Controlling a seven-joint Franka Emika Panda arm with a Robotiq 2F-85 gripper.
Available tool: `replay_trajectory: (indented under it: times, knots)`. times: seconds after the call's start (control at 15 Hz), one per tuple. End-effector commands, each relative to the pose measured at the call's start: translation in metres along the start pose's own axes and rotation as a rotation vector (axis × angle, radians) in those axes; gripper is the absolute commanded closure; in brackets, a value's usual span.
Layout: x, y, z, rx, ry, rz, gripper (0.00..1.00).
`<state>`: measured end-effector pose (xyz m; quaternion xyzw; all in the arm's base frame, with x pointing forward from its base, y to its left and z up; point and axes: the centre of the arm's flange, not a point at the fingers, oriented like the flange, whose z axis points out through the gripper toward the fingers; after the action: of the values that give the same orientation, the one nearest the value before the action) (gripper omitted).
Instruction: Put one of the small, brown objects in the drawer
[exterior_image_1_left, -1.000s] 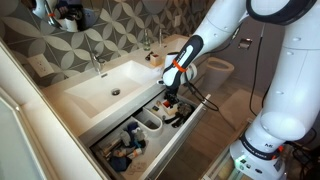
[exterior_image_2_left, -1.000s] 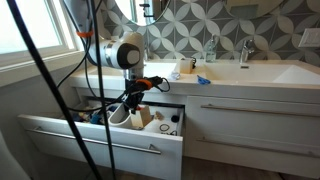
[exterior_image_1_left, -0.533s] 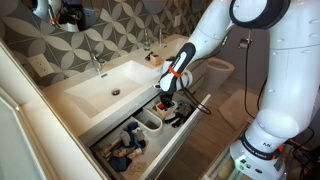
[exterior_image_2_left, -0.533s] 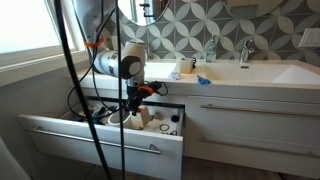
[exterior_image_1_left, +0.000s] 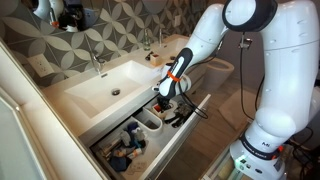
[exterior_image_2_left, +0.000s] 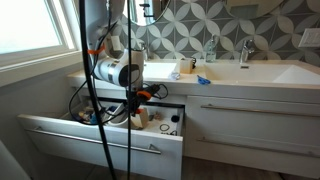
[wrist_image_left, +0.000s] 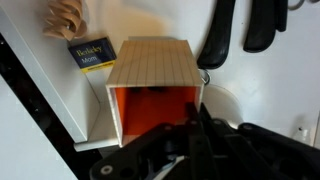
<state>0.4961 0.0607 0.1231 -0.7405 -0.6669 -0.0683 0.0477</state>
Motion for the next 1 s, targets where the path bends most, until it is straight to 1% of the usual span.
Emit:
replay_trajectory:
  times: [0.0,0.13,0.2,0.27,0.33,0.53,0.8,0.93]
  knots:
    - [-0.003,0.005,0.015,-0.023,0.027,-0.050,0.99]
    - [-0.004,0.005,0.019,-0.023,0.027,-0.074,0.99]
    - [-0.005,0.004,0.020,-0.021,0.027,-0.083,0.83]
    - [-0.007,0.004,0.021,-0.023,0.023,-0.088,0.71]
    - [-0.007,0.004,0.021,-0.021,0.021,-0.093,0.66]
    - [-0.005,0.001,0.015,-0.015,0.014,-0.092,0.44]
    - [0.003,-0.005,-0.003,0.023,0.002,-0.008,0.17]
    - [0.009,-0.010,-0.015,0.073,0.008,0.071,0.03]
